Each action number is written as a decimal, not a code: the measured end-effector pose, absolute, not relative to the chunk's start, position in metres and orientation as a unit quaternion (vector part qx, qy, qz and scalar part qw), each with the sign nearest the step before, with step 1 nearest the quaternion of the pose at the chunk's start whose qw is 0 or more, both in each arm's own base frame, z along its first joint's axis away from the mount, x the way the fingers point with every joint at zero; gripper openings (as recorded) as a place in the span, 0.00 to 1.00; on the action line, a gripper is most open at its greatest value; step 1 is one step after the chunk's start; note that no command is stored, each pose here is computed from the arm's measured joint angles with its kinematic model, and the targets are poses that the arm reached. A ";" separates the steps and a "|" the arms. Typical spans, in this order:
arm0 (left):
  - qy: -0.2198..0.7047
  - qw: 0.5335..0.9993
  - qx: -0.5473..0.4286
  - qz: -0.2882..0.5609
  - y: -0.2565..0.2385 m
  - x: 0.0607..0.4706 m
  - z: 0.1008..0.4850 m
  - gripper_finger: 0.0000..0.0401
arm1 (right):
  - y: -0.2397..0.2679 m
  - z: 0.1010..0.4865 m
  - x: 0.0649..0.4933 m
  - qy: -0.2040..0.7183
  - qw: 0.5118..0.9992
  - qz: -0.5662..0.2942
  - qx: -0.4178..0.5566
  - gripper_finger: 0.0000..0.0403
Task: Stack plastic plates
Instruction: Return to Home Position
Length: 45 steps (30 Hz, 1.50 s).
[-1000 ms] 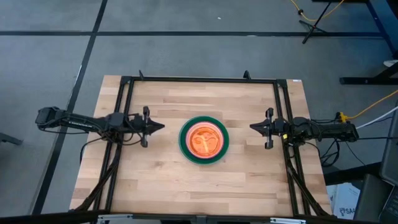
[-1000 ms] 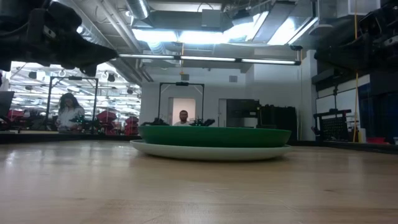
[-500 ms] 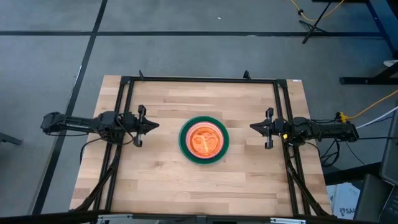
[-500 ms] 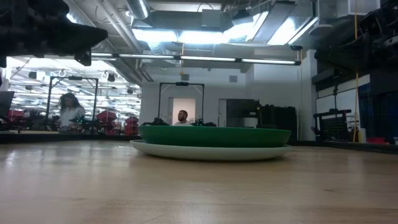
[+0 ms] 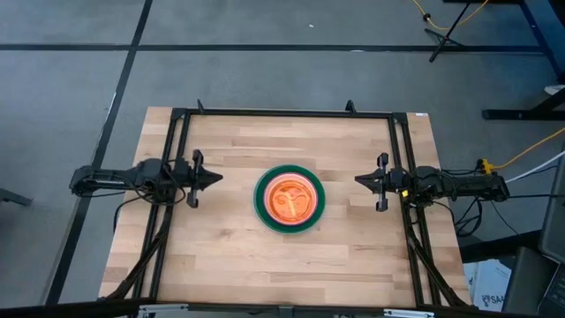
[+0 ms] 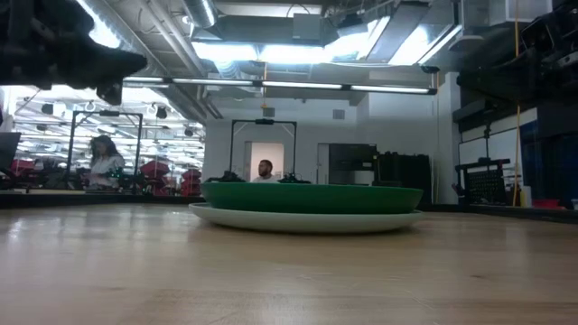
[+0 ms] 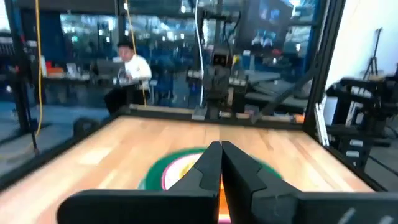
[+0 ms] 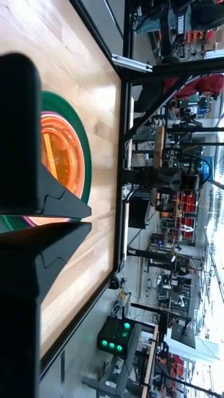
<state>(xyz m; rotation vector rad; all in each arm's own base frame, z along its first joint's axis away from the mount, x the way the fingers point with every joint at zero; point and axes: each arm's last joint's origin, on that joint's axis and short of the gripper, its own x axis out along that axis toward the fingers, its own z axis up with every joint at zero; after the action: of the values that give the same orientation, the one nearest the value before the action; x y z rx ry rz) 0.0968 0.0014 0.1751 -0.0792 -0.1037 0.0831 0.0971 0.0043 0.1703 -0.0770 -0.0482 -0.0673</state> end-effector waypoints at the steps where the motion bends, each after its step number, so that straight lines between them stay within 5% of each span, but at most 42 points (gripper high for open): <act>1: -0.043 0.997 -0.044 0.041 0.001 0.097 0.173 0.01 | 0.004 0.170 0.097 -0.024 0.998 -0.034 -0.038 0.04; 45: -0.003 0.998 -0.062 0.023 0.000 0.098 0.166 0.02 | 0.004 0.170 0.097 -0.024 0.998 -0.034 -0.038 0.04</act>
<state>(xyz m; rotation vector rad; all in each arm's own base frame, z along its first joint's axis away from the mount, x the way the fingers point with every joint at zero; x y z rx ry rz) 0.0985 0.0002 0.1661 -0.1239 -0.0053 0.0452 0.0972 0.0043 0.1702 -0.0769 -0.0482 -0.0673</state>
